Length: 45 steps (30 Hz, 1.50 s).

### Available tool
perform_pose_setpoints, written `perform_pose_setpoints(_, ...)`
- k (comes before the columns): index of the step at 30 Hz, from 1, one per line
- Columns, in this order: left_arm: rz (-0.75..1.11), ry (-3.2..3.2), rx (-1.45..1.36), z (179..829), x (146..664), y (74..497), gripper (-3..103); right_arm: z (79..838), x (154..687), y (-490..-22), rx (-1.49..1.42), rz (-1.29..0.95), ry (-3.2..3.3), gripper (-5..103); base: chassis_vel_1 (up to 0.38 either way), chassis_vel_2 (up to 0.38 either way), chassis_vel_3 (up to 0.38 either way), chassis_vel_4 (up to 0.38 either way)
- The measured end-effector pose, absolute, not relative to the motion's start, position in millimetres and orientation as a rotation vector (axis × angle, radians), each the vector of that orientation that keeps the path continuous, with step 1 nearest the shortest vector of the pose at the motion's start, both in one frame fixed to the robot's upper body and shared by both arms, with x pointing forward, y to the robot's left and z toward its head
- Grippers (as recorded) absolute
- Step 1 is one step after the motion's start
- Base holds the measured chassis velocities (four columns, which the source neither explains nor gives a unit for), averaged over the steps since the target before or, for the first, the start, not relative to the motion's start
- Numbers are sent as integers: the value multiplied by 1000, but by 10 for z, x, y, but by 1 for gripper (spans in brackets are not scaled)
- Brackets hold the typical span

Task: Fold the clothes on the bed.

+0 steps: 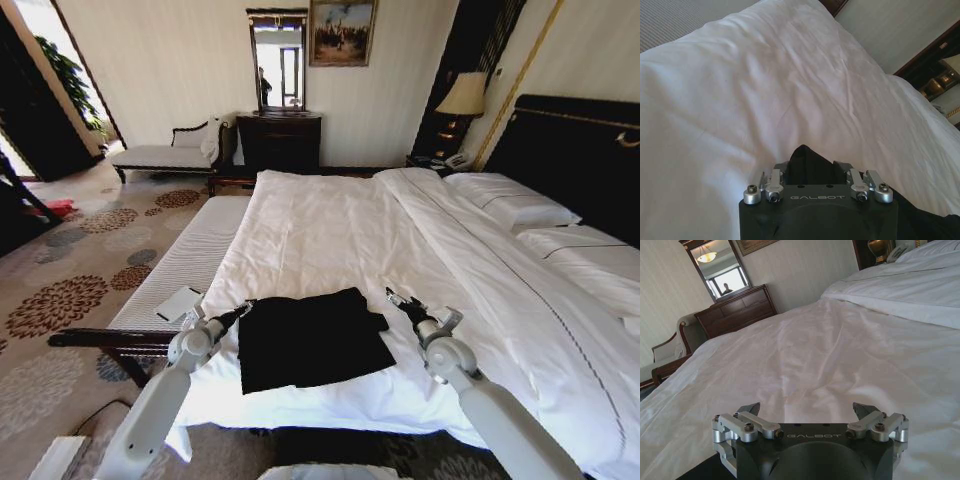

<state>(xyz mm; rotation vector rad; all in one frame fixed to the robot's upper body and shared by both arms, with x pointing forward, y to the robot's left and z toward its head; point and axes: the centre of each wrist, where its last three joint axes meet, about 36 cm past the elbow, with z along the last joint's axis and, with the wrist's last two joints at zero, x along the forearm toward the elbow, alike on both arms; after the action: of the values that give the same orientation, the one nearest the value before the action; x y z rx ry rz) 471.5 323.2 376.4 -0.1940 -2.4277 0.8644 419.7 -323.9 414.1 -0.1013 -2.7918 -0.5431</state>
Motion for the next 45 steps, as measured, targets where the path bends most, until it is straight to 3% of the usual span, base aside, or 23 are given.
perform_pose_setpoints(5,860,-2432,-193,3767,4711,3218,28,4152,4188,-3278,-116,-539,-2794,100,0,0,0,0)
perform_pose_setpoints(10,859,-2439,-191,3769,4703,3208,18,4154,4182,-3281,-120,-539,-2793,100,0,0,0,0)
perform_pose_setpoints(13,870,-2465,-180,3813,4696,3230,3,4149,4177,-3275,-123,-540,-2791,100,0,0,0,0)
perform_pose_setpoints(28,858,-2554,-93,4001,4704,3585,1,4121,4539,-2987,-33,-650,-2683,100,0,0,0,0)
perform_pose_setpoints(45,820,-2563,-63,3958,4629,3643,1,3780,5301,-2672,64,-818,-2516,100,0,0,0,0)
